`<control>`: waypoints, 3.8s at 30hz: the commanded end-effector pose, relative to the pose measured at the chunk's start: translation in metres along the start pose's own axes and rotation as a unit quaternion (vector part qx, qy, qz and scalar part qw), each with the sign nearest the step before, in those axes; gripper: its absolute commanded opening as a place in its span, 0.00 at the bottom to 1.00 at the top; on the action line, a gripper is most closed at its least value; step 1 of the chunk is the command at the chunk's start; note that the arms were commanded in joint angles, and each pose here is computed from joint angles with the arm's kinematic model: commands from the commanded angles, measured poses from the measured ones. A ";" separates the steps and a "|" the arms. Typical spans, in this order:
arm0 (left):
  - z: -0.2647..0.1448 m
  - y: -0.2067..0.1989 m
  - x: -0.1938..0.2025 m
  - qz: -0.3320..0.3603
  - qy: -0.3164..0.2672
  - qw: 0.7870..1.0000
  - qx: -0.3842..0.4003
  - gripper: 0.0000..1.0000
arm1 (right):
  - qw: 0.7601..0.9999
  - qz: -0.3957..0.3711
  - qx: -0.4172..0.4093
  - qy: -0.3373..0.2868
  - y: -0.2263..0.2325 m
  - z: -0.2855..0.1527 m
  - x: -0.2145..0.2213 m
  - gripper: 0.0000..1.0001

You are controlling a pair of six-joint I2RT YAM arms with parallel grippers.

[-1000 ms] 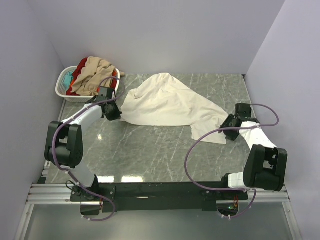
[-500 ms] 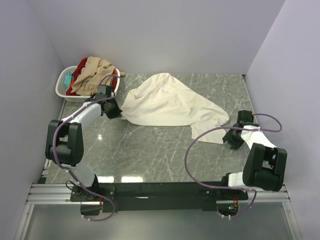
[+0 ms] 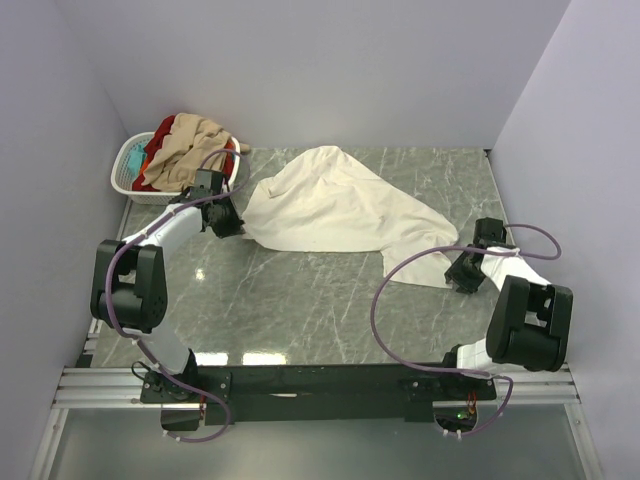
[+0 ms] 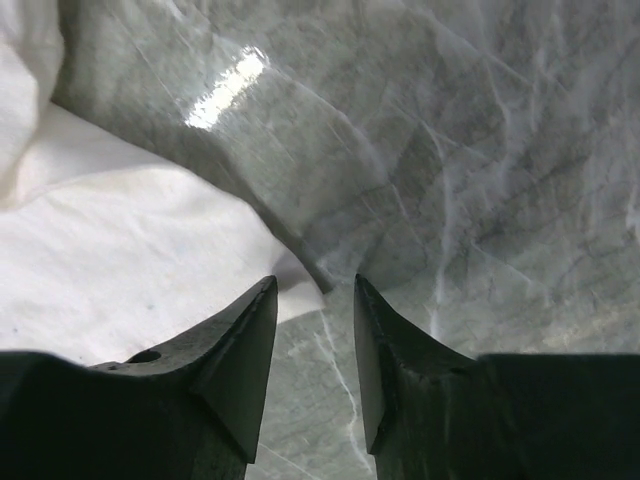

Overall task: Fold and stack the t-shirts
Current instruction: Flatten the tshirt out

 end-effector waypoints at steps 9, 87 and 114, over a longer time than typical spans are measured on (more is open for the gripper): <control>-0.005 -0.009 -0.009 0.005 -0.013 1.000 0.021 0.00 | 1.000 -0.003 -0.030 0.002 0.011 0.006 -0.010 0.26; -0.264 -0.171 -0.145 -0.060 -0.274 0.888 0.364 0.00 | 0.773 -0.026 -0.318 -0.548 0.124 -0.426 -0.263 0.00; -0.428 -0.139 -0.094 -0.057 -0.420 0.785 0.453 0.00 | 0.536 0.003 -0.336 -0.774 0.046 -0.644 -0.155 0.00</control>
Point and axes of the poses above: each gripper's point midway between its finger pads, its own z axis out along the fingers, its own y axis along the line the jaws close on, x = y × z, the point moved 5 cm from there along -z, back along the fingers, and after that the axes turned 4 degrees about -z, right-handed, at the moved point
